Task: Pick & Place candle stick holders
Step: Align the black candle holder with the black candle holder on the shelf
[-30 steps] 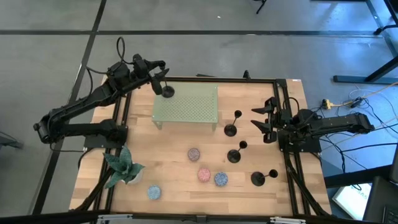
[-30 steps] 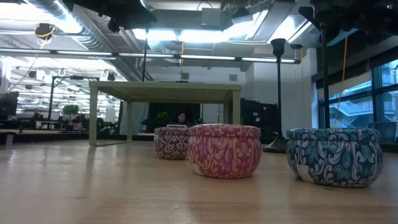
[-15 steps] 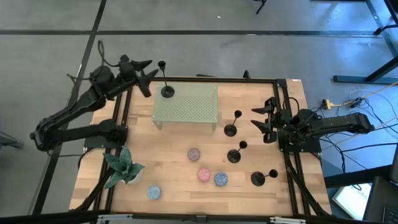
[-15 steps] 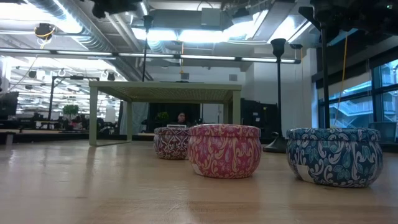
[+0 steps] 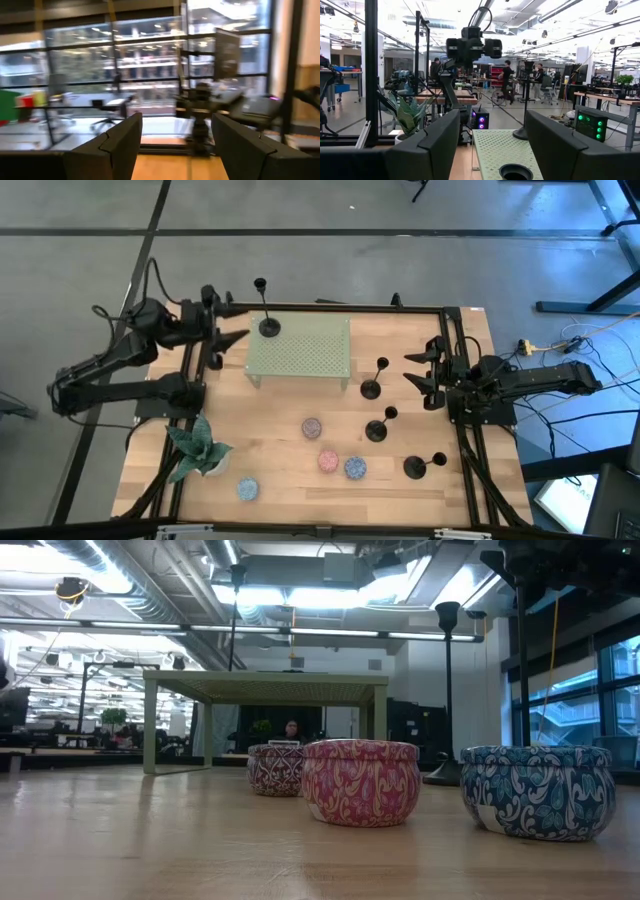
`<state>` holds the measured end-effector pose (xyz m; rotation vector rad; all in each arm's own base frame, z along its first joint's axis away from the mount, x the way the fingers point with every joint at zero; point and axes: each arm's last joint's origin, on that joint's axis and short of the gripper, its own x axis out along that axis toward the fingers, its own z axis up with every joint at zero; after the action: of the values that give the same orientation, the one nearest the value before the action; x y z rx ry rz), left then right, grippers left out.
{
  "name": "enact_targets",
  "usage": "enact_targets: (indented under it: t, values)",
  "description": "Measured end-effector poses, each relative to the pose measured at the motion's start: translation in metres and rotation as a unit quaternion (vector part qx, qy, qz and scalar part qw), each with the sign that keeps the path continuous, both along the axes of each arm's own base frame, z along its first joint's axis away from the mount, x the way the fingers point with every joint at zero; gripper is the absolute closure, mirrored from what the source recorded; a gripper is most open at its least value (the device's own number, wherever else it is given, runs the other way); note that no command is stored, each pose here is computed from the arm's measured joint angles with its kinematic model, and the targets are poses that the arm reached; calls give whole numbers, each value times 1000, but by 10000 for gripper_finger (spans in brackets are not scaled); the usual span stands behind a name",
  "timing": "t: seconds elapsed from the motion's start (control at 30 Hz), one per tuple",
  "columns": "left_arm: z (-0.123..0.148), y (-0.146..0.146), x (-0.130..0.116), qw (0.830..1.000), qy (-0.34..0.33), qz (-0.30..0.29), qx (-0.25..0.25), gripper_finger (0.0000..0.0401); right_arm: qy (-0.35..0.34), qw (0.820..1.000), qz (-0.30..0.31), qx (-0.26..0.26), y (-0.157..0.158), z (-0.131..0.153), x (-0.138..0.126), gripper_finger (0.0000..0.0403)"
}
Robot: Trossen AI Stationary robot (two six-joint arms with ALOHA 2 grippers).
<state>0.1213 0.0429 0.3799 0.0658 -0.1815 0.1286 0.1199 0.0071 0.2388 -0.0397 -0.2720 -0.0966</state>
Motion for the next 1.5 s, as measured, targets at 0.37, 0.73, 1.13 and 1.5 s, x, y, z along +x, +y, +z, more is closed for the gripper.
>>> enact_targets:
  t: [0.37,0.73,1.13,1.5]
  values:
    - [-7,-28,24,992,31,-122,1,166,11,1000,0,0,0,-2,2,174]
    - [-16,-49,40,980,62,-190,-4,166,81,995,-62,11,-2,-18,18,174]
    - [-15,-52,39,978,60,-200,-3,166,108,990,-82,41,-12,-26,27,155]
    - [-15,-52,39,978,61,-200,-3,166,127,988,-70,47,-18,-33,36,130]
